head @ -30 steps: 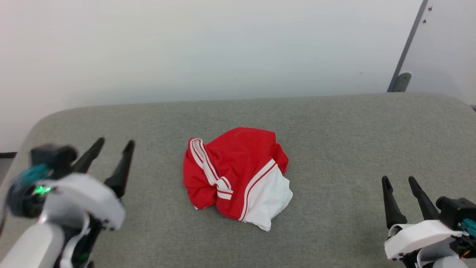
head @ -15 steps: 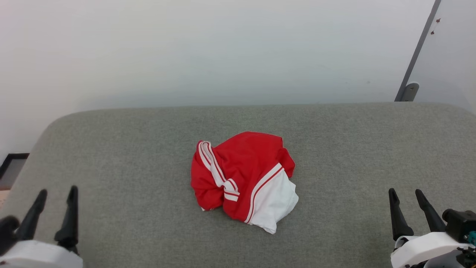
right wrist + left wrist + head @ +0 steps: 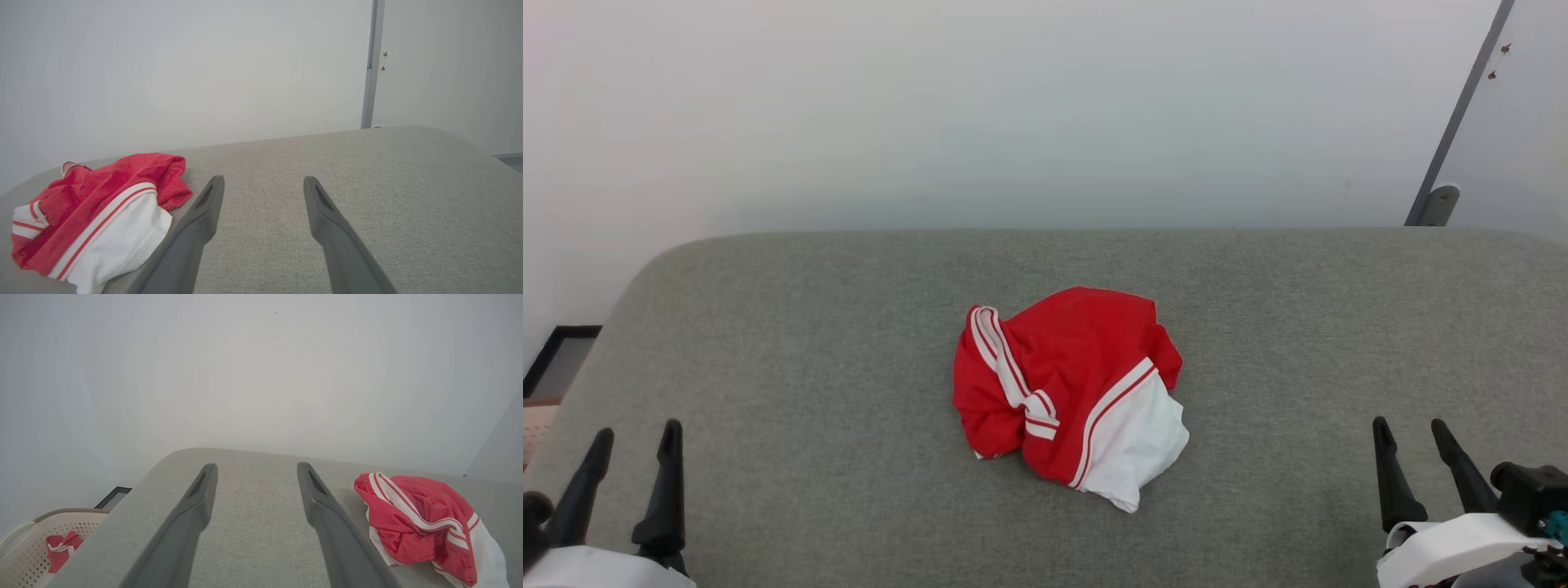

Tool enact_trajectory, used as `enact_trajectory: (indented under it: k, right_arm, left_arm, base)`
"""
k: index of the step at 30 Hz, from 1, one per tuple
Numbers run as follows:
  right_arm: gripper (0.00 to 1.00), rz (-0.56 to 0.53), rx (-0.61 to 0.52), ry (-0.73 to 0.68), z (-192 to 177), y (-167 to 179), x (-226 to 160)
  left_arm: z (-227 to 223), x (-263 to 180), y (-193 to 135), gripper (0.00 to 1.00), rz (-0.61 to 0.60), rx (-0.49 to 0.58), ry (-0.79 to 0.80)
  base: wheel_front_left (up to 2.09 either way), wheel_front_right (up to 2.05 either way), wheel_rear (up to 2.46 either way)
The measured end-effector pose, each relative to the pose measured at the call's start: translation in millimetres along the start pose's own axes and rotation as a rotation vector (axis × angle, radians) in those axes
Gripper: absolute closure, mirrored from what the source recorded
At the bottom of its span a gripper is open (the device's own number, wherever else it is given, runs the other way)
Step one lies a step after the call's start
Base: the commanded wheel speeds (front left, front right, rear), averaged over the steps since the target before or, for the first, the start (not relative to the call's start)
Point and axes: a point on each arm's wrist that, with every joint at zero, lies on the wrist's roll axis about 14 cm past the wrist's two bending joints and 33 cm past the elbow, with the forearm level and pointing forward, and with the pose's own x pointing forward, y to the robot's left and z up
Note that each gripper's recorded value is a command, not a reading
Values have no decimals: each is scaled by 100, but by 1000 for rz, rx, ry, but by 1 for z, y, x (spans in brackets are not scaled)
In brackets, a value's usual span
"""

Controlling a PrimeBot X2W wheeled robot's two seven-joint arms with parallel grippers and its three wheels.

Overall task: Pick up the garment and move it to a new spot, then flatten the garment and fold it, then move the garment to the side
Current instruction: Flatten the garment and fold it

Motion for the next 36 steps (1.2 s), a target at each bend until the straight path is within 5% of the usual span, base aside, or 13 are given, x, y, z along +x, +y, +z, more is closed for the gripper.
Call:
enact_trajectory:
  k: [13, 24, 36]
  right_arm:
    - [0, 178, -8, 138, -27, 58, 19]
    - [0, 348, -69, 387, -74, 118, 39]
    - [0, 405, -221, 766, -148, 139, 50]
  left_arm:
    - [8, -17, 15, 0, 60, 0, 4]
    - [-4, -56, 34, 0, 175, -12, 19]
    - [-24, -68, 47, 0, 267, -58, 46]
  base:
    - [0, 0, 0]
    - [0, 0, 0]
    - [0, 0, 0]
